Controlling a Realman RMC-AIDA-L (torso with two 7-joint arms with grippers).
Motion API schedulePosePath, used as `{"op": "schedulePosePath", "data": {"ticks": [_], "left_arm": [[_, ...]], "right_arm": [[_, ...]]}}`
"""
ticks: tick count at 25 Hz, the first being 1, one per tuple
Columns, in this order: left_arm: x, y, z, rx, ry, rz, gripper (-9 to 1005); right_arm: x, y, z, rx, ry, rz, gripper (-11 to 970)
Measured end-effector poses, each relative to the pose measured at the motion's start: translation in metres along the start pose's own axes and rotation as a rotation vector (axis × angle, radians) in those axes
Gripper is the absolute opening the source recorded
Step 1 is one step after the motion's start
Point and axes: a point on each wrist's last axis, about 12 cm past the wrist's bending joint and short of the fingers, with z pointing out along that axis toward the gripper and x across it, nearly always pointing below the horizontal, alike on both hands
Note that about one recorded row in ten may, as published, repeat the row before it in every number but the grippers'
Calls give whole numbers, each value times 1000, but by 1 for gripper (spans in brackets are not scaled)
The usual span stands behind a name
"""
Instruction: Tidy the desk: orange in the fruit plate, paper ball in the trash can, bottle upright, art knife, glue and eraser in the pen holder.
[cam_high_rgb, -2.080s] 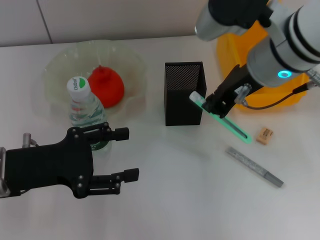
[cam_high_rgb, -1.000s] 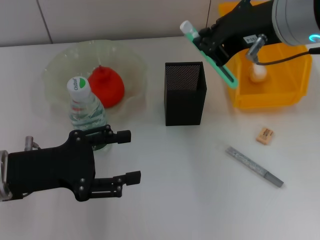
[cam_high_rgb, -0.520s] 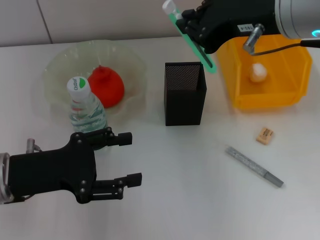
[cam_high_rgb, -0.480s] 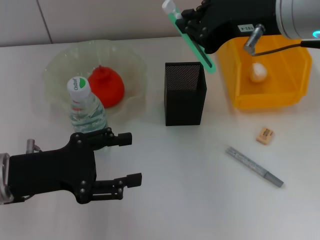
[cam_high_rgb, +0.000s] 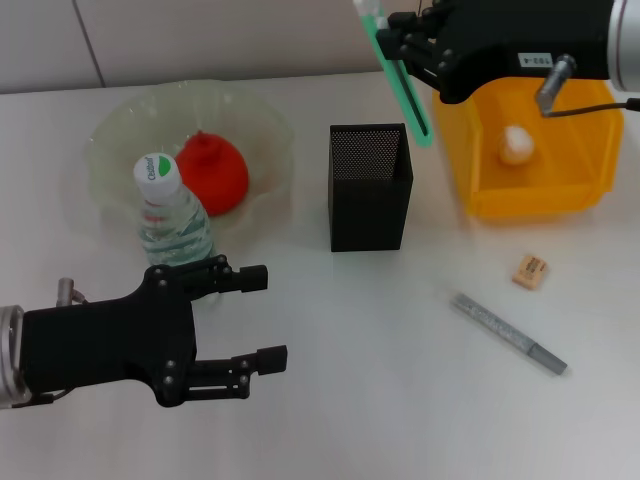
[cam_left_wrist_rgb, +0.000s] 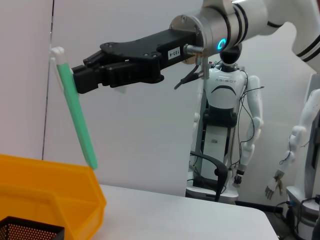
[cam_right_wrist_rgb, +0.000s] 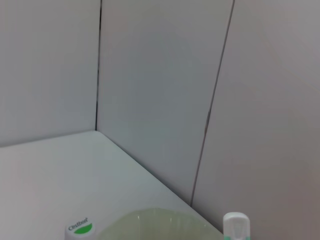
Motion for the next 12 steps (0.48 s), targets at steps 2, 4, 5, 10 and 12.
{"op": "schedulePosePath", "data": {"ticks": [2,4,5,10,12], "left_arm": [[0,0,0,1,0,1,802],[0,0,0,1,0,1,802],[0,0,1,2,0,2,802],[0,0,1,2,-2,-1,802],[0,0,1,1,-3,-1,802]], "right_arm": [[10,-7,-4,-21,-39,4,89],[14,-9,-5,-28,-56,5,89],[17,-10,-7,-35,-75,6,89],[34,-20,-14,-67,-162,26,90],[47,-27,-18,-91,-214,53,90]]}}
